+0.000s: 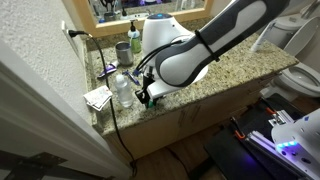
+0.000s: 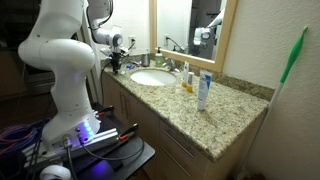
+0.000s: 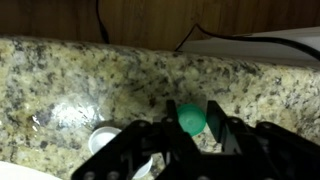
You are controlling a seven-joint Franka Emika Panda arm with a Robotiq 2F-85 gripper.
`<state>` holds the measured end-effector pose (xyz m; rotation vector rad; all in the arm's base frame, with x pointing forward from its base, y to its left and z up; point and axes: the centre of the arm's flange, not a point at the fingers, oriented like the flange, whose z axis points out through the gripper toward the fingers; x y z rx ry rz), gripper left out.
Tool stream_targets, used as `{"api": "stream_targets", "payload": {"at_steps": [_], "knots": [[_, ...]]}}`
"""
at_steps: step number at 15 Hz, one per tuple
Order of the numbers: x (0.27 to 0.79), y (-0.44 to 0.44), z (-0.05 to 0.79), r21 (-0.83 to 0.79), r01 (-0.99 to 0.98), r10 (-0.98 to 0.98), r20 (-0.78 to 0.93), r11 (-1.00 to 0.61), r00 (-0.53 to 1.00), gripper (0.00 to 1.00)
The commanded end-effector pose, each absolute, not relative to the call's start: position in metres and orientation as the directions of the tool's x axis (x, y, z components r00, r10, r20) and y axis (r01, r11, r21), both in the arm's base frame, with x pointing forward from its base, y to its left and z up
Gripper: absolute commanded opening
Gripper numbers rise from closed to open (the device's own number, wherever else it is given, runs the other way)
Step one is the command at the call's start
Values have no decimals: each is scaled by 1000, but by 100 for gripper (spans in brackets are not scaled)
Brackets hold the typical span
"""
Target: Remove the green lid from the white object on the left
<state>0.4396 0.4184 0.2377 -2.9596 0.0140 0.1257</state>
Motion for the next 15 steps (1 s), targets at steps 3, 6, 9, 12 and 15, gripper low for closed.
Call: {"api": "stream_targets", "payload": {"at_steps": [3, 6, 9, 12, 15], "knots": [[428, 418, 245, -156, -11, 5, -106, -988, 994, 77], [410, 412, 261, -97, -30, -18, -120, -995, 993, 96], [385, 401, 289, -51, -61, -55, -119, -997, 991, 100], [359, 377, 319, 46, -134, -138, -99, -990, 985, 100], [373, 392, 312, 22, -134, -136, -99, -991, 986, 100]]}}
